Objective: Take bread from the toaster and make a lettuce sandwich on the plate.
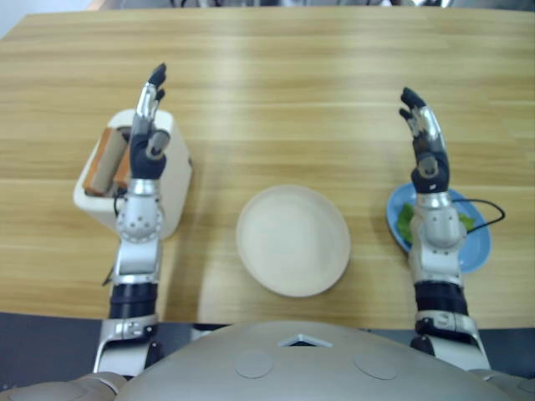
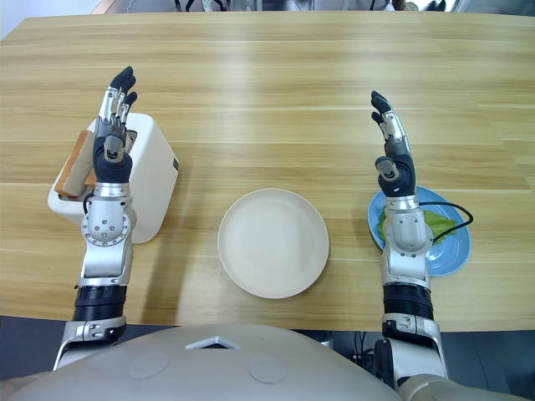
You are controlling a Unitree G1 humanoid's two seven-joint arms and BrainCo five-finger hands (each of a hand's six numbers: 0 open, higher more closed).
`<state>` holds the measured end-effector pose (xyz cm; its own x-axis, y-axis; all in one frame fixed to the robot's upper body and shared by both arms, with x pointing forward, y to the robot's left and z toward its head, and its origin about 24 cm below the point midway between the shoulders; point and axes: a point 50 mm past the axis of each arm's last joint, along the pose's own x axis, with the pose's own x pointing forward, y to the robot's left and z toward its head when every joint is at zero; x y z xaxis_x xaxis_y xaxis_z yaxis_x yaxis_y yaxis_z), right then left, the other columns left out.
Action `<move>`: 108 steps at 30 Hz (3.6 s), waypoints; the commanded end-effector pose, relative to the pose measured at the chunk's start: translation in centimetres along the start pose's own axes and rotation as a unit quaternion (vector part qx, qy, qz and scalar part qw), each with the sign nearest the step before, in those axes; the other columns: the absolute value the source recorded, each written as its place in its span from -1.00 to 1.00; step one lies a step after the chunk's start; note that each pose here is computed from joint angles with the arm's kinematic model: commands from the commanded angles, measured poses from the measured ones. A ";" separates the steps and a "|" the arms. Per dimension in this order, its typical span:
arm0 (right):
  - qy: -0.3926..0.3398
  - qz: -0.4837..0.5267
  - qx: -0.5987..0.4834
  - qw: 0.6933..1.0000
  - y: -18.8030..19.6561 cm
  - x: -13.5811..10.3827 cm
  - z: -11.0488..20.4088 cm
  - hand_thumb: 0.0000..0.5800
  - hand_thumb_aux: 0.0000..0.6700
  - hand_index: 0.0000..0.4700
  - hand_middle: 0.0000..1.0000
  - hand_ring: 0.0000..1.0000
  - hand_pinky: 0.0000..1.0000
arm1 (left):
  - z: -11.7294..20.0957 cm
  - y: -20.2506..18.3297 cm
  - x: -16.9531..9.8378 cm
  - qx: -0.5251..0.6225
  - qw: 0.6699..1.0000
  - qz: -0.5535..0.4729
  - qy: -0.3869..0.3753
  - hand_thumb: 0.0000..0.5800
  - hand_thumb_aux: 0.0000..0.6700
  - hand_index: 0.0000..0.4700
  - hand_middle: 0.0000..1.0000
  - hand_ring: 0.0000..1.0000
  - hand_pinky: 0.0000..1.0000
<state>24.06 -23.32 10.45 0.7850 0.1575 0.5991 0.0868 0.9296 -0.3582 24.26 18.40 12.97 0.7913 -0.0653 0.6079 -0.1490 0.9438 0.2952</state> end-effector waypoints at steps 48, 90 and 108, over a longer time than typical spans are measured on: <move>-0.004 0.006 -0.084 0.996 -2.4 -1.8 3.0 -1.00 -1.00 -1.00 -1.00 -1.00 -1.00 | 2.0 19.0 -5.7 0.590 0.690 -0.277 0.316 -1.00 -1.00 -1.00 -1.00 -1.00 -1.00; 0.015 -0.007 -0.119 0.993 -3.7 -3.3 2.9 -1.00 -1.00 -1.00 -1.00 -1.00 -1.00 | -1.7 13.1 -3.7 0.493 0.768 -0.300 0.277 1.00 1.00 0.96 -1.00 -1.00 -1.00; 0.013 -0.009 -0.112 0.994 -3.4 -3.3 2.9 -1.00 -1.00 -1.00 -1.00 -1.00 -1.00 | -1.3 14.2 -1.1 0.432 0.850 -0.158 0.257 1.00 1.00 0.96 -1.00 -1.00 -1.00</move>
<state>19.44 -26.11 11.86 0.7971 0.1315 0.5894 0.2346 0.8320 -0.5028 22.11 31.87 14.43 0.9984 0.0563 -0.0020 -0.0137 0.2772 0.9607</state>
